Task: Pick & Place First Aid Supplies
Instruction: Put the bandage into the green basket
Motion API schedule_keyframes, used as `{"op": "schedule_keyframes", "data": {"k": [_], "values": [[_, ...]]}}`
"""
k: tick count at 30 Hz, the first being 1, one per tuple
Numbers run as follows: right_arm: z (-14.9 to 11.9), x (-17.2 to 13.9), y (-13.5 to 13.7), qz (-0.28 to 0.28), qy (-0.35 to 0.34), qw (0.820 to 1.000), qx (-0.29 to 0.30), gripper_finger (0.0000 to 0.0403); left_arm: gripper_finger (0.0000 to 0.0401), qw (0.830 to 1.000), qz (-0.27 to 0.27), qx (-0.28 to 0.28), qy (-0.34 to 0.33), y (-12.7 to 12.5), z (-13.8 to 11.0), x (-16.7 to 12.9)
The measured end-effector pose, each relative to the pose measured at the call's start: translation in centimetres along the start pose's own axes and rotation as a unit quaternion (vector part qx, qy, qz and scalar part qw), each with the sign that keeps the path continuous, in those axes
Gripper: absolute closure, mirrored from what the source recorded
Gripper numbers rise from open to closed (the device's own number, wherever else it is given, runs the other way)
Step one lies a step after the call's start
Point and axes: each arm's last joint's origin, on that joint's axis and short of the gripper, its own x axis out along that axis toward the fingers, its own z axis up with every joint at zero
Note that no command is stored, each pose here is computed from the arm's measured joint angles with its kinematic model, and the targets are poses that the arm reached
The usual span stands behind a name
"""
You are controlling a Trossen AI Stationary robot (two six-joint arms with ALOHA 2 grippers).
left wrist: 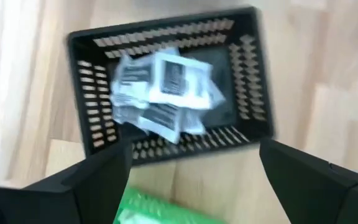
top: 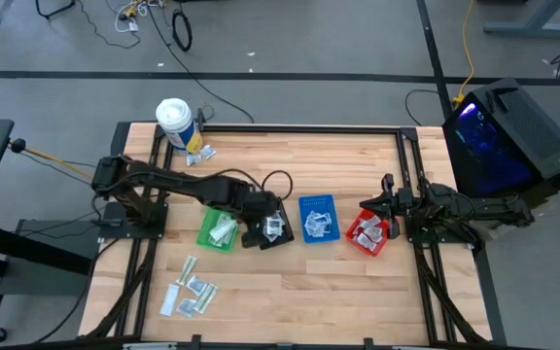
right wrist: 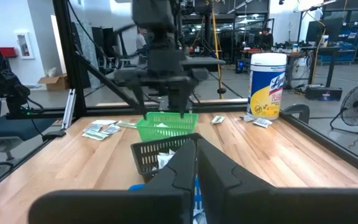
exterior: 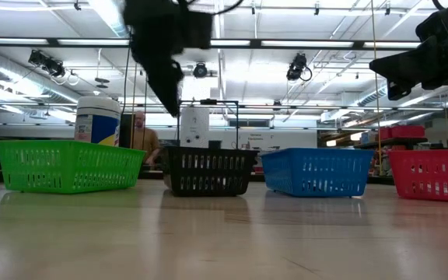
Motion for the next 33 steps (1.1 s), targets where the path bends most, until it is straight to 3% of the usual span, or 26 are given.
{"op": "schedule_keyframes", "data": {"k": [4,11,15,20,26,33], "values": [[0.0,0.0,0.0,0.000,0.000,1.000,0.000,0.0380,0.0041,0.998,-0.006,0.058,0.028,-1.9,-0.8,-1.6],[0.0,0.0,0.0,0.000,0.000,1.000,0.000,0.0380,0.0041,0.994,-0.005,0.078,0.081,-4.1,-2.9,-2.5],[0.0,0.0,0.0,0.000,0.000,1.000,0.000,0.0380,0.0041,0.992,0.012,0.034,0.122,-5.1,-4.2,-2.8],[0.0,0.0,0.0,0.000,0.000,1.000,0.000,0.0380,0.0041,0.984,0.033,-0.073,0.159,-6.4,-5.6,-3.3],[0.0,0.0,0.0,0.000,0.000,1.000,0.000,0.0380,0.0041,0.968,0.018,-0.178,0.175,-8.6,-6.8,-3.6],[0.0,0.0,0.0,0.000,0.000,1.000,0.000,0.0380,0.0041,0.958,0.014,-0.224,0.177,-11.0,-8.3,-4.0]]}}
